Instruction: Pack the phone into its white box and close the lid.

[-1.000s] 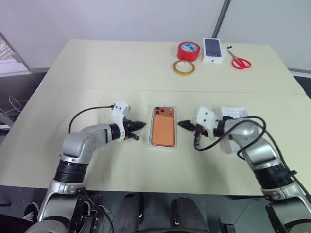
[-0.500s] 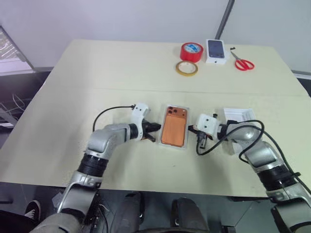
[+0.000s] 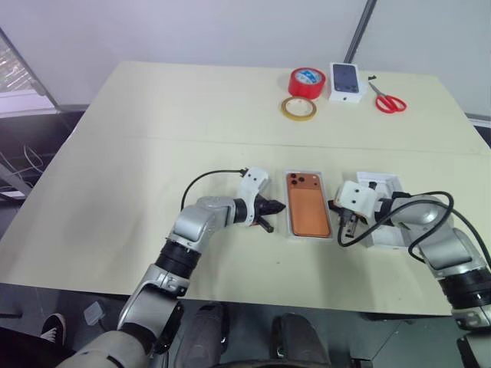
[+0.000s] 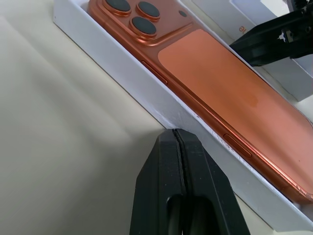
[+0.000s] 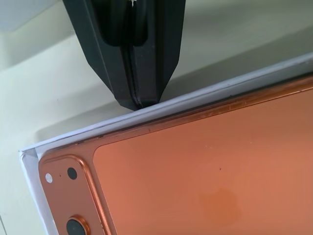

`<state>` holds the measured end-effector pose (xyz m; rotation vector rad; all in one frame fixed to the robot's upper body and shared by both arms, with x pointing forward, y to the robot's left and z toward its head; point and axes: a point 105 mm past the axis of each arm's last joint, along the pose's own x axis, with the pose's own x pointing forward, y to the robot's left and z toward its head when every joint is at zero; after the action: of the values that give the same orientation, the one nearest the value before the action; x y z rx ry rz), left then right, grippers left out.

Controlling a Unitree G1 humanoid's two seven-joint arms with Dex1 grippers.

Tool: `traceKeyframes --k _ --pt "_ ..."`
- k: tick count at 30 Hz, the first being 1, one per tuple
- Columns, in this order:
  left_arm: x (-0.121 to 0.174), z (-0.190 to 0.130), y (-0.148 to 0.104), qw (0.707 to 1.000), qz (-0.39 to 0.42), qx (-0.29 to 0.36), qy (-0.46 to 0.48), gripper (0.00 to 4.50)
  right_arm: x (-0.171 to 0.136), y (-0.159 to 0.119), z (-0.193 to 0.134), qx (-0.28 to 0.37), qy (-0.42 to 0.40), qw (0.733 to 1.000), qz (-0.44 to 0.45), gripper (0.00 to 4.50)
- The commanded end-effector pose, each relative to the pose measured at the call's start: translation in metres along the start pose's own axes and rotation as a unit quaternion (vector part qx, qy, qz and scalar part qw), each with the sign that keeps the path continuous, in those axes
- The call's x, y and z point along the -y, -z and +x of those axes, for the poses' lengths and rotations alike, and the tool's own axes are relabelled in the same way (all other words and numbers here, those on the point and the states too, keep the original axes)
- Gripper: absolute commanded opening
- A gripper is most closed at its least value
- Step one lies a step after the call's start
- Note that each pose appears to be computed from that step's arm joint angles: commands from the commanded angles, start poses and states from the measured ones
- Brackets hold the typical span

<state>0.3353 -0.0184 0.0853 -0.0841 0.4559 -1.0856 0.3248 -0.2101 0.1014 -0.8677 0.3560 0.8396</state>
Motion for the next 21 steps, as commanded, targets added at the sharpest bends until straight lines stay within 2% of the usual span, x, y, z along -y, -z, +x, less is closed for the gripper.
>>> traceKeyframes --k 1,7,14,15,17,21 --pt "0.008 0.004 -0.009 0.999 0.025 0.009 0.020 0.03 -0.009 -0.009 -0.001 0.013 -0.021 1.000 -0.016 0.00" --pt "0.002 -0.009 -0.014 0.999 0.034 0.022 0.012 0.03 0.004 -0.015 -0.014 0.028 -0.003 1.000 -0.005 0.00" --pt "-0.015 -0.049 -0.034 0.997 0.036 0.065 -0.018 0.03 0.029 -0.014 -0.045 0.026 0.034 0.999 0.016 0.00" --pt "-0.017 -0.052 -0.036 0.997 0.030 0.071 -0.018 0.56 0.031 -0.014 -0.047 0.026 0.038 0.999 0.021 0.00" --pt "-0.020 -0.063 -0.043 0.995 0.041 0.084 -0.023 1.38 0.036 -0.015 -0.052 0.038 0.048 0.997 0.053 0.56" --pt "-0.023 -0.086 -0.049 0.990 0.097 0.098 -0.012 3.38 0.052 -0.015 -0.053 0.053 0.117 0.986 0.106 2.38"
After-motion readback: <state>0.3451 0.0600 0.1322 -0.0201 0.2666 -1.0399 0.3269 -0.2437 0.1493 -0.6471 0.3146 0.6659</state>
